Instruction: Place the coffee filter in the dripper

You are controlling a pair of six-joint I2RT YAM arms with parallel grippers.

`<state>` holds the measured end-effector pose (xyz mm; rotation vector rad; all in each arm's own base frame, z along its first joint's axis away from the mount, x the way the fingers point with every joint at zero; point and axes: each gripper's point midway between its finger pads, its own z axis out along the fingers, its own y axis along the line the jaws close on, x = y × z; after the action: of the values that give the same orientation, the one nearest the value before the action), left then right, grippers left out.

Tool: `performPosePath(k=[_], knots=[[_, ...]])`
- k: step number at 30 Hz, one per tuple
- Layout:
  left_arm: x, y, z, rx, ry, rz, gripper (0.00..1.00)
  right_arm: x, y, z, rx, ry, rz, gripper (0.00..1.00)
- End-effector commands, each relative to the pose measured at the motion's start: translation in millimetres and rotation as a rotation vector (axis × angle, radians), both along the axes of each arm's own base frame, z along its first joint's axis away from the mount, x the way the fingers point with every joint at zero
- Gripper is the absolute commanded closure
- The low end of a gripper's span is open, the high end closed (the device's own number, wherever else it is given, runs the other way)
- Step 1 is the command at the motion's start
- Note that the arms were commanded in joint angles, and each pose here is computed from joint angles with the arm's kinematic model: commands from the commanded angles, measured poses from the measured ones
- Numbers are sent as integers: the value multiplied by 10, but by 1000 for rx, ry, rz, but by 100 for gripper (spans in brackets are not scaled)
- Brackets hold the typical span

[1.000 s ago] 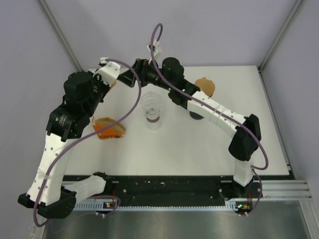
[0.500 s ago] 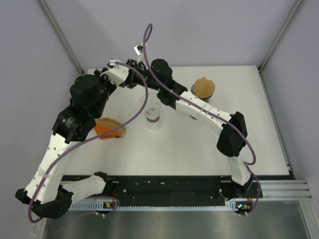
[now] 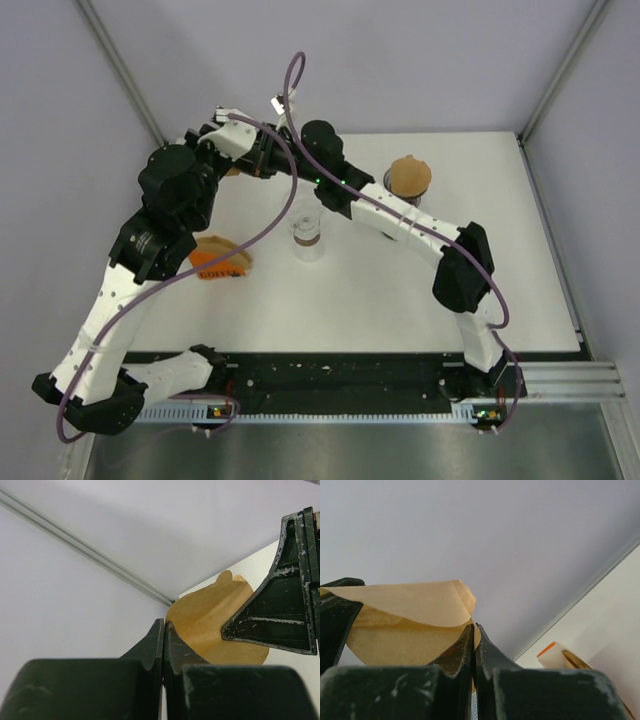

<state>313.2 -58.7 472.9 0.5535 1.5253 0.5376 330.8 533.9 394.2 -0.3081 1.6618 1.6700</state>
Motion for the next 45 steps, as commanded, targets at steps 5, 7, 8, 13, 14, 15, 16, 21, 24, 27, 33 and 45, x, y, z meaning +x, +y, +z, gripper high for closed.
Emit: performPosePath(k=[5,7,8,13,14,15,16,21,24,27,33,45], knots=[[-159,-33,157,-144,-12,-43,81,278,-504,0,-271,-205,-222,100],[-186,-100,35,-205,56,-62,58,262,-600,-22,-347,-238,-229,100],[-204,-116,-33,-239,96,-58,50,251,-658,-33,-389,-249,-233,100],[-260,-316,-307,-352,278,-88,34,242,-1037,-180,-613,-300,-268,100],[-276,-382,-346,-370,306,-112,34,232,-1126,-256,-658,-286,-266,100],[-290,-442,-397,-390,337,-129,34,227,-1193,-272,-683,-285,-264,100],[-307,-486,-432,-408,362,-143,34,225,-1257,-322,-716,-272,-261,100],[-346,-764,-667,-481,490,-220,28,267,-1523,-541,-878,-226,-261,100],[-311,-870,-848,-494,545,-231,25,260,-1596,-610,-891,-183,-246,100],[-257,-1017,-1021,-504,604,-260,16,253,-1617,-657,-888,-144,-240,100],[-152,-1406,-1096,-583,685,-361,5,235,-1608,-726,-875,-77,-230,100],[352,-1389,-1349,-527,646,-192,25,170,-1498,-726,-830,-35,-179,100]])
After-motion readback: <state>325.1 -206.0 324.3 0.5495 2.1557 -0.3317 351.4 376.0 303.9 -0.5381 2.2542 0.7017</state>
